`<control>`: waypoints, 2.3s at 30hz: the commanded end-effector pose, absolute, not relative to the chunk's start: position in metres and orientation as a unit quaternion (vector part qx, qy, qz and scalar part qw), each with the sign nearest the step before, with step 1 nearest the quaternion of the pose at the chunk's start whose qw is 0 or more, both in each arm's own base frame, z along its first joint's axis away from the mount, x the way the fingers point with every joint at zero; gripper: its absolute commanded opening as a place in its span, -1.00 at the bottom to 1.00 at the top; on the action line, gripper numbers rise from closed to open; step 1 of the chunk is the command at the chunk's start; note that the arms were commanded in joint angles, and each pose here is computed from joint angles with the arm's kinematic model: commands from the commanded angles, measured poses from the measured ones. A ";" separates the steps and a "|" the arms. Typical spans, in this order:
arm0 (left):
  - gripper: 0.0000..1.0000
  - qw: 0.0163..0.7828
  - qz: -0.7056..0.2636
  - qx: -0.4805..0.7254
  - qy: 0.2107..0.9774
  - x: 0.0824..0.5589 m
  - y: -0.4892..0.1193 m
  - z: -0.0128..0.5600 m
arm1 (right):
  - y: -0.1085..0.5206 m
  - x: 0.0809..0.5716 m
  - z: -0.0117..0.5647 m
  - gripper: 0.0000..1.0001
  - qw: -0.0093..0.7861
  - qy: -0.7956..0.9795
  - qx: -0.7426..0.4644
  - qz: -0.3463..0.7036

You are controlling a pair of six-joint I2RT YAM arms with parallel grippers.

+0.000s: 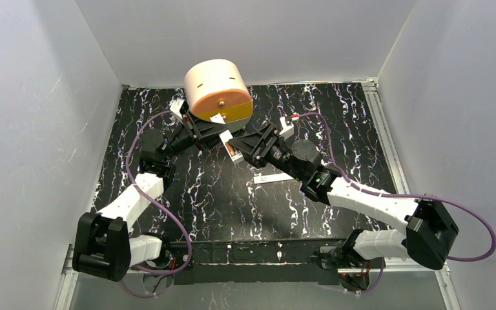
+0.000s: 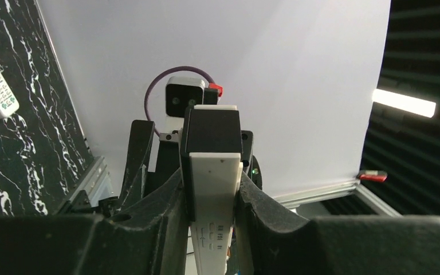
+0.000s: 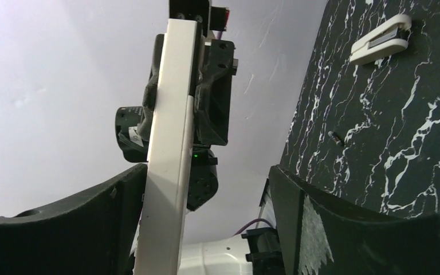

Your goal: Load the batteries into the remote control

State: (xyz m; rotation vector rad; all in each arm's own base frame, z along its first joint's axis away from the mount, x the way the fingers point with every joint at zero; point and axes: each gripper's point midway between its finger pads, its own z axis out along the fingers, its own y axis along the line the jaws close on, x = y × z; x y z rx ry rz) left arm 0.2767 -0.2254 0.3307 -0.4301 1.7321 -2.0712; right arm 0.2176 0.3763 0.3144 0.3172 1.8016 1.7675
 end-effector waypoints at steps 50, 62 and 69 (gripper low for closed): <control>-1.00 0.339 -0.616 -0.125 0.700 0.276 -0.208 0.288 | 0.375 0.226 0.298 0.80 0.445 0.771 -0.319 0.325; -1.00 0.332 -0.611 -0.131 0.706 0.275 -0.208 0.280 | 0.407 0.228 0.285 0.42 0.445 0.771 -0.360 0.279; -0.88 0.334 -0.598 -0.135 0.716 0.272 -0.204 0.273 | 0.411 0.234 0.284 0.02 0.452 0.769 -0.366 0.266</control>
